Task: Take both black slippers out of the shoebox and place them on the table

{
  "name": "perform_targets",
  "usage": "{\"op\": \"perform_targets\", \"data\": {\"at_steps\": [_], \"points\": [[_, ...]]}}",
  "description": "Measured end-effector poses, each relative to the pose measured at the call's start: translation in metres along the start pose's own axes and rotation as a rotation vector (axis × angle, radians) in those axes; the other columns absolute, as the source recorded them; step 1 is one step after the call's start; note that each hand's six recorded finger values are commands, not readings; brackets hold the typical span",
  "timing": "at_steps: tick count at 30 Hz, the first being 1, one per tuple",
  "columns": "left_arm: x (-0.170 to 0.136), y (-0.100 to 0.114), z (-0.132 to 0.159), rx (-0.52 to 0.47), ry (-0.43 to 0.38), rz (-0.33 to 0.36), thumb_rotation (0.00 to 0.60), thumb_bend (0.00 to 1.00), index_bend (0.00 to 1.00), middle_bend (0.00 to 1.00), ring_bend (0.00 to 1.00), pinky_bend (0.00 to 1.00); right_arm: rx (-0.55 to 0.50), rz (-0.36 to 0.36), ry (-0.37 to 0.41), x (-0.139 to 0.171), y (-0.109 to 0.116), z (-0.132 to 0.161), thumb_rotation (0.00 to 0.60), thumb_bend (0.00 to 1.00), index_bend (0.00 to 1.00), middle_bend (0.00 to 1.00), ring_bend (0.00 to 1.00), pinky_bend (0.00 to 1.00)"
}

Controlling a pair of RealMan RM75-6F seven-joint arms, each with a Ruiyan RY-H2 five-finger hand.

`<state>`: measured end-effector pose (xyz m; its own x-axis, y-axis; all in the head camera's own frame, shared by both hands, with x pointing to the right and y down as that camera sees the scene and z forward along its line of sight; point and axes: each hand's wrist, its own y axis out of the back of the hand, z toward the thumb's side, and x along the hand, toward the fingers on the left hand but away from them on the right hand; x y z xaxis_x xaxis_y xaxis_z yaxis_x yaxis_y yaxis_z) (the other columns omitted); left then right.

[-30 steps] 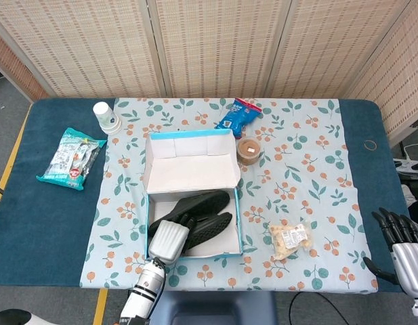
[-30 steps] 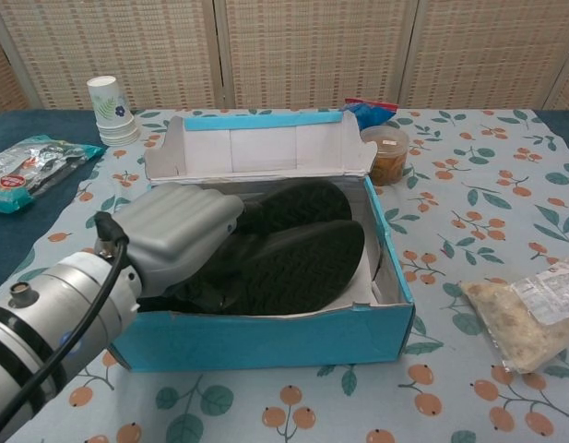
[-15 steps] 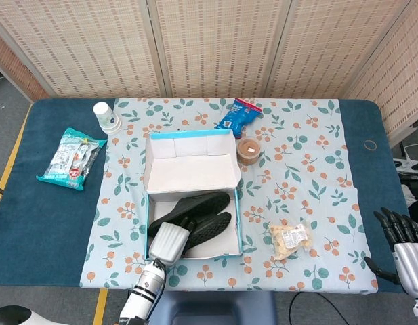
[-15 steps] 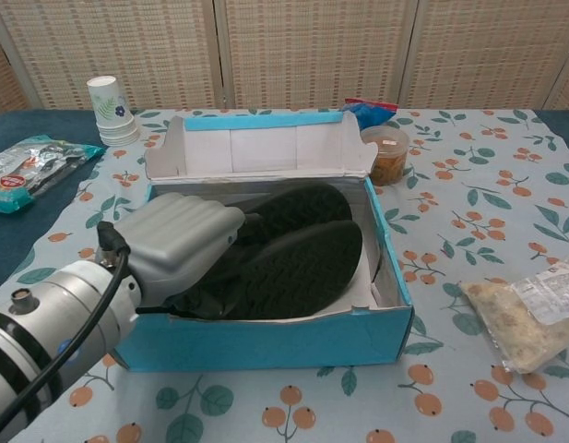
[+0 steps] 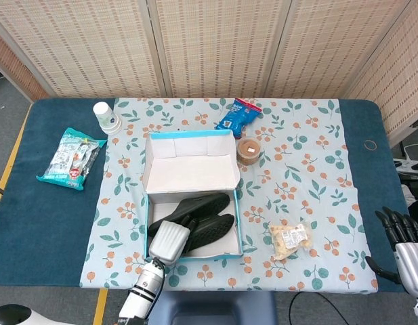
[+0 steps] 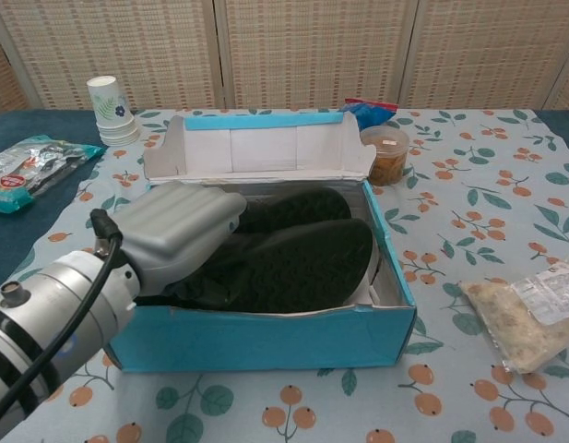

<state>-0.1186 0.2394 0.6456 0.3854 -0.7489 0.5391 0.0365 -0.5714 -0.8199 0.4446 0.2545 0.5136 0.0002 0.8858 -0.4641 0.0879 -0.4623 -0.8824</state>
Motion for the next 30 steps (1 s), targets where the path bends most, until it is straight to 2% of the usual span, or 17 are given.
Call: {"op": "perform_targets", "data": {"at_steps": [10,19,22,30], "points": [[-0.007,0.018,-0.004,-0.110,-0.019,0.074,0.600,0.77,0.91,0.99,0.87,0.92,0.002,0.002,0.001,0.000,-0.001,0.001,0.567,0.16,0.00,0.00,0.00,0.00],[-0.017,0.062,-0.007,-0.189,-0.060,0.186,0.600,0.77,0.91,0.99,0.87,0.92,0.010,0.008,0.006,0.000,-0.003,0.003,0.567,0.16,0.00,0.00,0.00,0.00],[-0.022,0.079,-0.019,-0.177,-0.063,0.228,0.600,0.77,0.91,0.99,0.87,0.92,0.012,0.004,0.007,0.001,-0.002,0.003,0.566,0.16,0.00,0.00,0.00,0.00],[-0.032,0.118,-0.073,-0.165,-0.023,0.328,0.600,0.77,0.90,0.98,0.87,0.91,0.017,-0.002,0.017,0.005,-0.001,0.007,0.565,0.16,0.00,0.00,0.00,0.00]]}}
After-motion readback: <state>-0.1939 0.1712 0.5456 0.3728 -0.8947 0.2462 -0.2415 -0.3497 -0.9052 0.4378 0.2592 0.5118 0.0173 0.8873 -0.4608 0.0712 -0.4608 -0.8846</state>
